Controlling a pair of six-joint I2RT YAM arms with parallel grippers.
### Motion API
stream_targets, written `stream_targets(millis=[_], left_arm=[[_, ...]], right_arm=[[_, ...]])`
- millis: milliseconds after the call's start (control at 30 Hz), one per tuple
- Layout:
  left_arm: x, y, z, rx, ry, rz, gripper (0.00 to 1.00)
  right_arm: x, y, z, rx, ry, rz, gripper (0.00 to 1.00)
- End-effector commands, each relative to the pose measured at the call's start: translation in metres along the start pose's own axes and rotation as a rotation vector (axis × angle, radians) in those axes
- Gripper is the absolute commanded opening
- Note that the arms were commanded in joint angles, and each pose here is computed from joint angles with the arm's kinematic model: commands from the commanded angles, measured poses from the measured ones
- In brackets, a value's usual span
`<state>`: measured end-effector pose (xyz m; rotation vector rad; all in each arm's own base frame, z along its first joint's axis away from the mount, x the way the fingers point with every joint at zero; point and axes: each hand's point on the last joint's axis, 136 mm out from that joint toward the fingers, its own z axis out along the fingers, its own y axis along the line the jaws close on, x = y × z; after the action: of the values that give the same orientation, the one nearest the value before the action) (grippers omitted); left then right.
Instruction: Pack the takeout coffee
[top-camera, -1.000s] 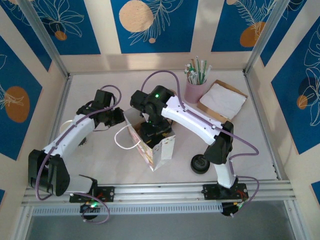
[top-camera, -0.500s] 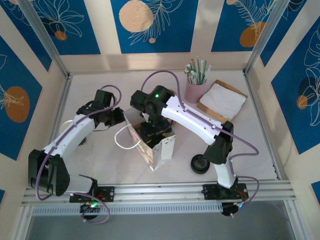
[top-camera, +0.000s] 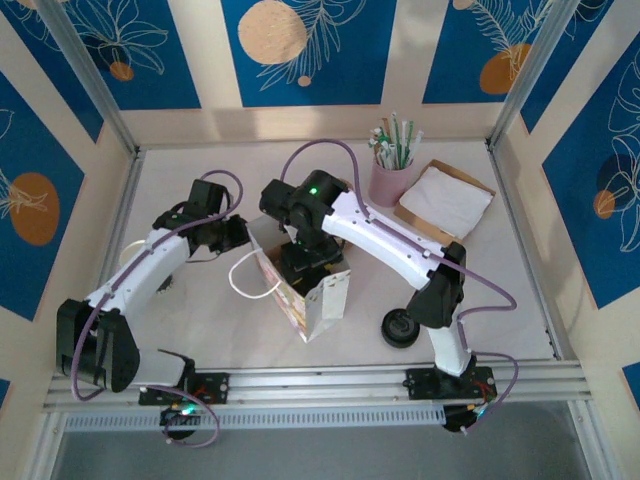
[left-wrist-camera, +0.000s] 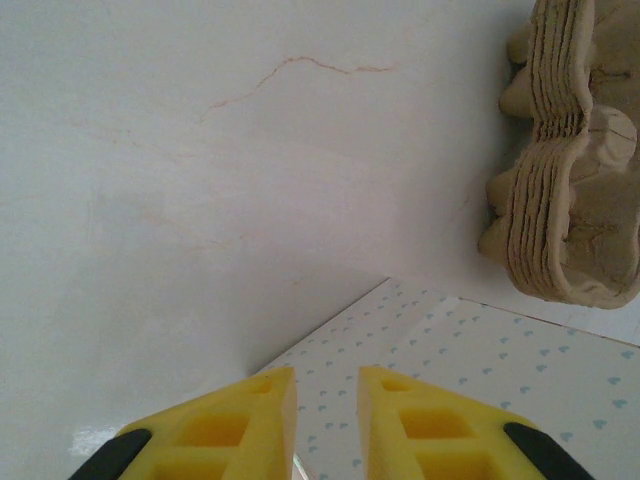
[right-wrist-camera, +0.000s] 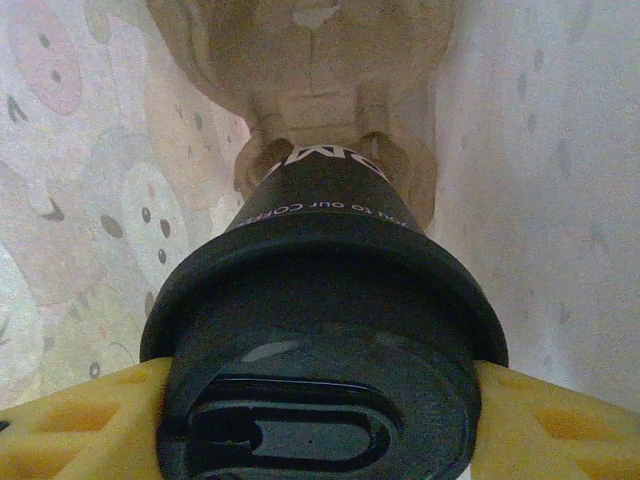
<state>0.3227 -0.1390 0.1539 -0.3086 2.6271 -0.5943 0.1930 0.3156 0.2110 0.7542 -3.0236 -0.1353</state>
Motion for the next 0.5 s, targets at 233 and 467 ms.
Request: stream_targets(millis=[233, 467], left_arm=[[0.0037, -0.0005, -0.0038, -0.008, 0.001, 0.027, 0.23], [0.0031, 0.0006, -0.0079, -0.014, -0.009, 0.03, 0.23]], right_arm=[[0.0283, -0.0208, -0.0012, 0.094, 0.128, 0.006, 0.55], [0.0238, -0.0209, -0.0012, 0.109, 0.112, -0.008, 0.55]])
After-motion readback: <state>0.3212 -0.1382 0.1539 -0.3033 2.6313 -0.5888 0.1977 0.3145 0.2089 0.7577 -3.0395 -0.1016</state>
